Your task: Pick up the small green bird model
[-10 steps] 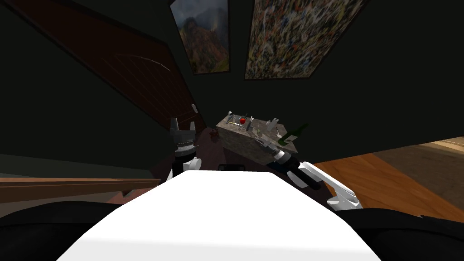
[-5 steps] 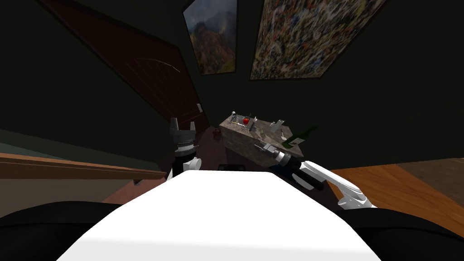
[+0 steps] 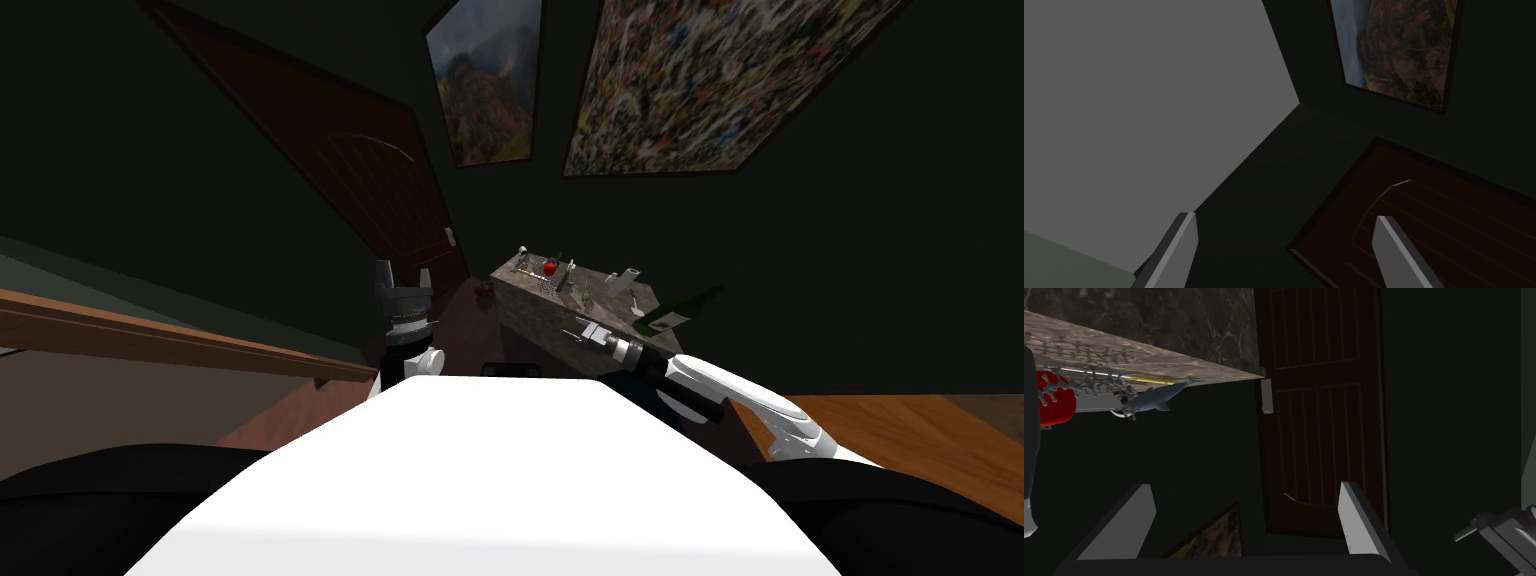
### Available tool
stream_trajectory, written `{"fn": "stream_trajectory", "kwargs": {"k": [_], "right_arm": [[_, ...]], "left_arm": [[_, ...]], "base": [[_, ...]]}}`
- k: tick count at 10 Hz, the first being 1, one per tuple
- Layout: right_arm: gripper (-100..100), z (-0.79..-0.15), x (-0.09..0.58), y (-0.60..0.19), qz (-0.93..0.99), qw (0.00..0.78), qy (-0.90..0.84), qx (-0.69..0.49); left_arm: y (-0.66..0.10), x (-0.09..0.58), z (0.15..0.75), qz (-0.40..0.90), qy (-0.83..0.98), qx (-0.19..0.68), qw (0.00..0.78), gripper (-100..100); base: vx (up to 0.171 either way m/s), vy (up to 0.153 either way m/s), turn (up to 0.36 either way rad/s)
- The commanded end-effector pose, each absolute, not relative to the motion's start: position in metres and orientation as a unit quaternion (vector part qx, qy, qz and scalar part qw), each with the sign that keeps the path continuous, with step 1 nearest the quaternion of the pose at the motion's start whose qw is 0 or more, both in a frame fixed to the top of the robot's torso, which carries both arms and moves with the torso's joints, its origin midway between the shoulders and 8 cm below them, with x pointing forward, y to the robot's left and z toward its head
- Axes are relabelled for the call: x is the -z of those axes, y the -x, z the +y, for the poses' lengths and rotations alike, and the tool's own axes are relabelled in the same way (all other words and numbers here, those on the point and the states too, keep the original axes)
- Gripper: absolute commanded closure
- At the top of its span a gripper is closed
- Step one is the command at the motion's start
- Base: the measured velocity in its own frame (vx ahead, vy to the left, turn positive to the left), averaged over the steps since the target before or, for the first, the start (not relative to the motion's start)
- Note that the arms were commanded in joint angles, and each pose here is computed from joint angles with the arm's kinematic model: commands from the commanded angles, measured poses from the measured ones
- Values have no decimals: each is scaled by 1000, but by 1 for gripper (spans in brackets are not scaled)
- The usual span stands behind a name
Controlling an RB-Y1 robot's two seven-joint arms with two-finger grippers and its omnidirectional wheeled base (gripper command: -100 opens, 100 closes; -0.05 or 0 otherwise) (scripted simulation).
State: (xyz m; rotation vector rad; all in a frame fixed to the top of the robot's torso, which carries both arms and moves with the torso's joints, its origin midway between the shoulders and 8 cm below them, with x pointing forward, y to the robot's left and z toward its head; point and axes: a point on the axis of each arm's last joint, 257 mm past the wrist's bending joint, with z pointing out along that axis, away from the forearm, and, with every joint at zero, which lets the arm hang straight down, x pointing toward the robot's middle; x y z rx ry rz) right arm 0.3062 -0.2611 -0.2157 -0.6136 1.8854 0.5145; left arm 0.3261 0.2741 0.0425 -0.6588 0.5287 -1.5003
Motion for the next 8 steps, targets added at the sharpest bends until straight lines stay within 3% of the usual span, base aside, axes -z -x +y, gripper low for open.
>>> {"fn": "stream_trajectory", "kwargs": {"k": [1,3,8], "right_arm": [[-100,-270,234,-297,794,497,295,-190],[-100,-272,235,-295,795,488,310,-186],[-100,-309,280,-263,796,408,430,-122]], "left_arm": [[-326,-43,274,233,290,661,652,0],[-326,-43,274,233,290,661,652,0],[-326,-43,274,233,290,661,652,0]], "base": [[12,-4,198],[10,-7,45],[27,-13,184]]}}
